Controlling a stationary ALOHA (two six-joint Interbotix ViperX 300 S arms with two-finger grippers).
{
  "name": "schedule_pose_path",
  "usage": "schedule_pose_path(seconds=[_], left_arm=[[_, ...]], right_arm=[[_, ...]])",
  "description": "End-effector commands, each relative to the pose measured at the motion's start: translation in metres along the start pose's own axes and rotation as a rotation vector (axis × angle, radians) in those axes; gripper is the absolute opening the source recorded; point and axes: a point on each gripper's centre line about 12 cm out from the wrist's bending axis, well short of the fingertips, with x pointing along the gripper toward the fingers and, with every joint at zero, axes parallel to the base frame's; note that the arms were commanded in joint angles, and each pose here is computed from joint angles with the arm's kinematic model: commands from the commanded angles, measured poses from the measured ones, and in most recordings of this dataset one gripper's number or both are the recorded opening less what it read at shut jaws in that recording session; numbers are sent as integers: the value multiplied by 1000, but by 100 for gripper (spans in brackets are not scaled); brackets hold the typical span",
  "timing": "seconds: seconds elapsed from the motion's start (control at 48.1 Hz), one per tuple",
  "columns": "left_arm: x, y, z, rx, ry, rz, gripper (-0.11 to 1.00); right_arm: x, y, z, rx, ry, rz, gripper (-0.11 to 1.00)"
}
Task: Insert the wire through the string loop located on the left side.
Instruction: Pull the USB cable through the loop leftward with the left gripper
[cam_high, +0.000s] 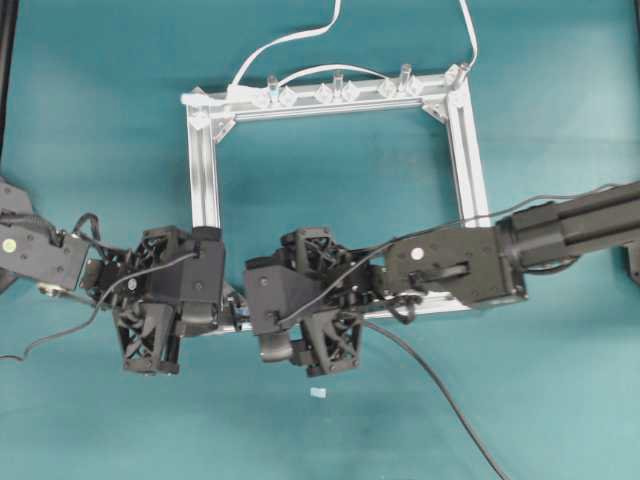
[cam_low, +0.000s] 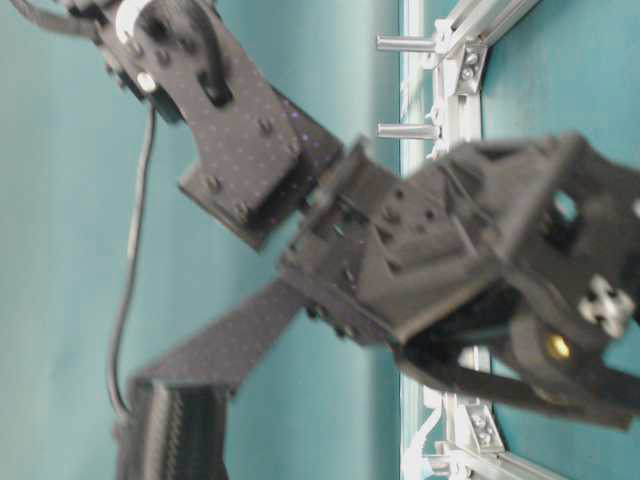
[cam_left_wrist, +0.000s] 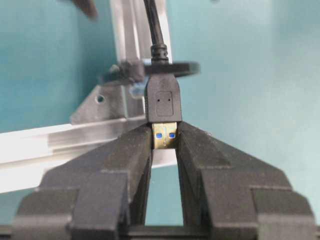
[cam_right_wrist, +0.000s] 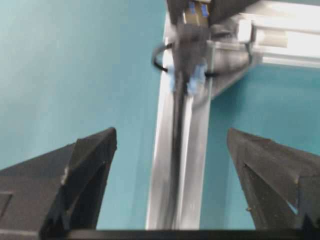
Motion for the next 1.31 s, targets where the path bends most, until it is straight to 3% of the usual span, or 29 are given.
schedule_pose_path(seconds=[0.0,0.125,0.333,0.561,0.79,1.288], left_arm=[[-9,-8,9,7,-37,-19,15],[-17,-7,3,-22,-27,-21,15],[-38,-1,-18,-144,-25,-24,15],[-61,4,-36,-208,-67,-42,15],[-77,8,-53,-215,-63,-45,15],[-96,9,-90,-181,-36,-69,15]], right_arm=[[-21,5,16,-7,-54,9,89],[-26,4,13,-7,-53,9,89],[-31,4,10,-7,-48,8,89],[-30,4,8,-7,-44,8,89],[-35,6,9,-9,-49,11,89],[-58,10,-6,-8,-15,21,88]])
